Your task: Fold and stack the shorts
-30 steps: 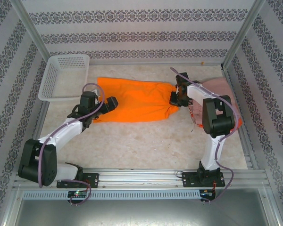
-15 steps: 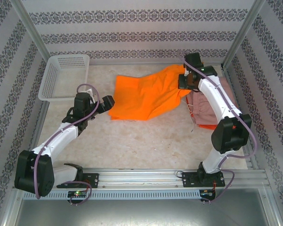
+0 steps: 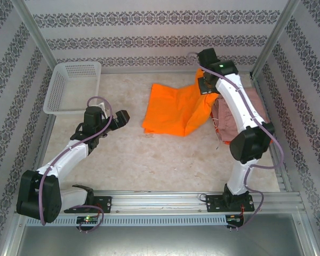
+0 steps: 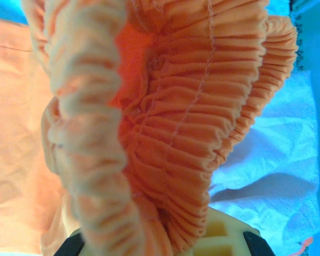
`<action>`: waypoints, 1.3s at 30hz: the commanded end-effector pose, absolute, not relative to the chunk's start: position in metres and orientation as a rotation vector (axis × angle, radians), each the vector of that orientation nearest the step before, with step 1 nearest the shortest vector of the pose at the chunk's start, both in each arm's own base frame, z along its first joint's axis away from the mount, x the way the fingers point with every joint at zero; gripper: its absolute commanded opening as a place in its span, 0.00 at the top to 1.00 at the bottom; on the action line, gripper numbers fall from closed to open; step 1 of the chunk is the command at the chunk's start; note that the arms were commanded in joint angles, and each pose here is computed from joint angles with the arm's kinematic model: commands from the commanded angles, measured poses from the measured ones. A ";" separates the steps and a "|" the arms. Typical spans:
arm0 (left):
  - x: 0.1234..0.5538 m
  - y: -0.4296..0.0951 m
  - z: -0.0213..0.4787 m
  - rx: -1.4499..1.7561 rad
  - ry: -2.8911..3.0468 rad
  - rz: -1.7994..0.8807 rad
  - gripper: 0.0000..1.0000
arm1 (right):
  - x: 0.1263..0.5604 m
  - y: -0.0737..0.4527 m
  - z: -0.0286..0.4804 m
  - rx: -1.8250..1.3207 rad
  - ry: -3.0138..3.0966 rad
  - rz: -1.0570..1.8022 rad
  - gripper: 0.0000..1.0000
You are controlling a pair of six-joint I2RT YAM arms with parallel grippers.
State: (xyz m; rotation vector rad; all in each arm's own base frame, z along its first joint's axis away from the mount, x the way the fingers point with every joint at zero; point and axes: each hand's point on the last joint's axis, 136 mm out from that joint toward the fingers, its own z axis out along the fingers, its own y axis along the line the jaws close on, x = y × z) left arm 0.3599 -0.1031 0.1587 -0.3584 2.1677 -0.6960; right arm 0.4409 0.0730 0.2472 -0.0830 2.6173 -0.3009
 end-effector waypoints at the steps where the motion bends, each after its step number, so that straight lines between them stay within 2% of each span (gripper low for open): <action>1: 0.363 -0.102 0.164 -0.344 2.128 -0.711 0.00 | 0.441 0.087 0.239 -0.089 2.663 -0.356 1.00; 13: 0.361 -0.102 0.155 -0.361 2.139 -0.726 0.00 | 0.463 0.200 0.200 -0.170 2.701 -0.161 1.00; 14: 0.361 -0.103 0.155 -0.362 2.138 -0.727 0.00 | 0.464 0.216 0.194 -0.190 2.704 -0.121 0.97; 15: 0.361 -0.103 0.155 -0.365 2.138 -0.730 0.00 | 0.465 0.233 0.188 -0.208 2.706 -0.065 0.89; 17: 0.361 -0.103 0.154 -0.370 2.138 -0.736 0.00 | 0.462 0.283 0.177 -0.282 2.716 0.152 0.64; 19: 0.361 -0.104 0.155 -0.372 2.136 -0.745 0.00 | 0.452 0.339 0.181 -0.331 2.717 0.534 0.40; 20: 0.361 -0.104 0.156 -0.370 2.134 -0.747 0.00 | 0.446 0.363 0.191 -0.327 2.708 0.756 0.34; 22: 0.360 -0.103 0.160 -0.366 2.123 -0.752 0.00 | 0.440 0.385 0.211 -0.303 2.675 0.980 0.26; 26: 0.357 -0.104 0.173 -0.345 2.090 -0.773 0.00 | 0.439 0.367 0.234 -0.305 2.605 0.893 0.18; 30: 0.357 -0.105 0.180 -0.340 2.053 -0.797 0.00 | 0.438 0.343 0.228 -0.176 2.527 0.949 0.13; 34: 0.360 -0.104 0.184 -0.359 2.028 -0.825 0.00 | 0.446 0.314 0.195 0.027 2.537 1.000 0.12; 39: 0.362 -0.103 0.188 -0.368 2.011 -0.840 0.00 | 0.451 0.316 0.150 0.133 2.581 1.128 0.12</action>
